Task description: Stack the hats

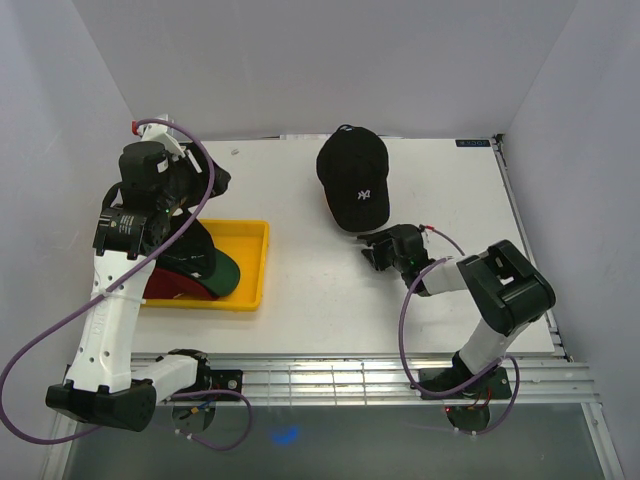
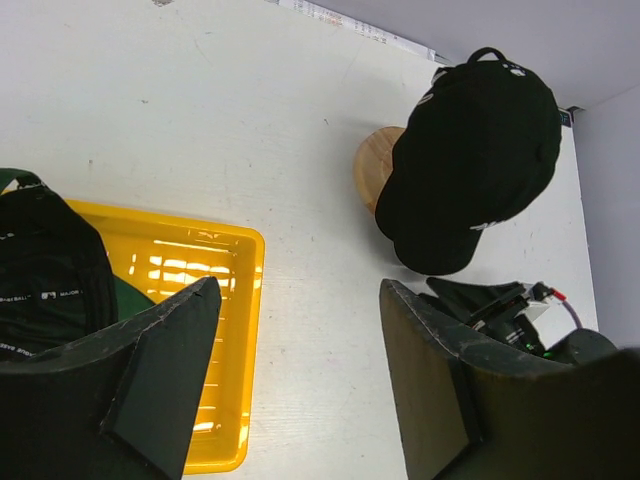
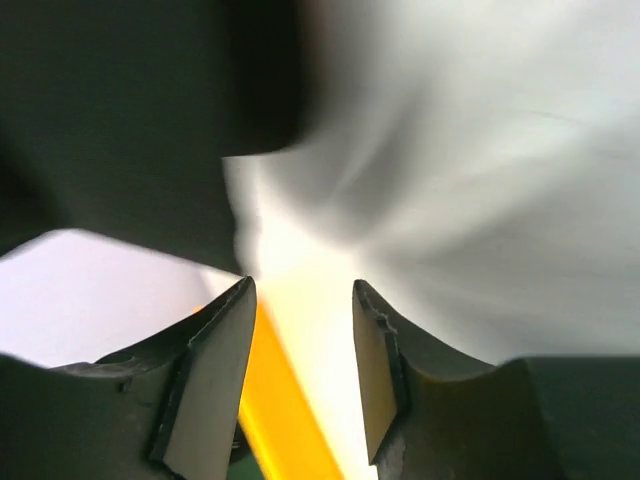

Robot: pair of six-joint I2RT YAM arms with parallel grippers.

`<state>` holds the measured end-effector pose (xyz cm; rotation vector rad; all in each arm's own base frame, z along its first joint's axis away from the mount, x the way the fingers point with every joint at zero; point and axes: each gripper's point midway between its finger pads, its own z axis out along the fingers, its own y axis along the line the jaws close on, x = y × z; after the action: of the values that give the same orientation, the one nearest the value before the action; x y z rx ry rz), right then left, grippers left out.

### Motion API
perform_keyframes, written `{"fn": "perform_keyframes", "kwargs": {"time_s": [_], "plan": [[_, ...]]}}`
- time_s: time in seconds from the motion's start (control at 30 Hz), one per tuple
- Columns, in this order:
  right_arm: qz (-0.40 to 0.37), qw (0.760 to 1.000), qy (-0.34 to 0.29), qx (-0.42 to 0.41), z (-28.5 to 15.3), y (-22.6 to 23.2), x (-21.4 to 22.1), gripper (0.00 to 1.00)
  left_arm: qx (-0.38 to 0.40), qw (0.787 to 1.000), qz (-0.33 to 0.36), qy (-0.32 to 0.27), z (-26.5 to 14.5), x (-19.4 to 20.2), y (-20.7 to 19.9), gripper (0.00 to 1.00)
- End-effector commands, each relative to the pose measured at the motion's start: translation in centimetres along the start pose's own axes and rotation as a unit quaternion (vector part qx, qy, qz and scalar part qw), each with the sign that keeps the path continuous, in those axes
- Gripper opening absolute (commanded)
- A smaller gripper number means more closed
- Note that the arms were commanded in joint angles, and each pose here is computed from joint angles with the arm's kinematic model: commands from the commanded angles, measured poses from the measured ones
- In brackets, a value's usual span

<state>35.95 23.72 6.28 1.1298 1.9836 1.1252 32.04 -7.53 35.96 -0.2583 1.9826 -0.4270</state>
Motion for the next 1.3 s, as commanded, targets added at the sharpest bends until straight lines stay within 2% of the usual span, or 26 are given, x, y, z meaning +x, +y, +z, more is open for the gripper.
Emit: {"fn": "perform_keyframes", "kwargs": {"time_s": [0.0, 0.3, 0.6, 0.77, 0.83, 0.93, 1.1, 1.27], "plan": [[-0.009, 0.994, 0.007, 0.109, -0.7, -6.5, 0.0, 0.53, 0.004, 1.0, 0.008, -0.013, -0.8, -0.5, -0.2, 0.75], [-0.016, 0.995, 0.02, 0.099, -0.8, -5.8, 0.0, 0.6, 0.004, 1.0, 0.008, -0.013, -0.9, -0.5, -0.2, 0.75], [-0.071, 0.994, 0.021, 0.083, -4.5, -4.8, -0.4, 0.5, 0.009, 1.0, 0.006, -0.01, -0.9, -0.4, -0.4, 0.75], [-0.139, 0.99, -0.004, 0.022, -5.8, 0.1, -1.7, 0.5, 0.013, 1.0, 0.003, 0.0, -0.6, 0.2, -0.5, 0.75], [-0.175, 0.984, -0.017, -0.003, -5.2, 3.8, -2.4, 0.5, 0.013, 1.0, 0.002, 0.003, -0.4, 0.4, -0.4, 0.75], [-0.202, 0.979, -0.014, -0.01, -3.5, 6.9, -2.5, 0.51, 0.01, 1.0, 0.0, 0.005, -0.3, 0.5, -0.3, 0.76], [-0.204, 0.979, 0.0, -0.013, -0.6, 7.7, -3.0, 0.51, -0.002, 1.0, 0.004, 0.003, -0.3, 0.3, 0.1, 0.76], [-0.193, 0.981, 0.008, 0.016, 1.7, 5.9, -4.3, 0.51, -0.009, 1.0, 0.006, 0.011, 0.1, 0.8, 0.5, 0.76]]}}
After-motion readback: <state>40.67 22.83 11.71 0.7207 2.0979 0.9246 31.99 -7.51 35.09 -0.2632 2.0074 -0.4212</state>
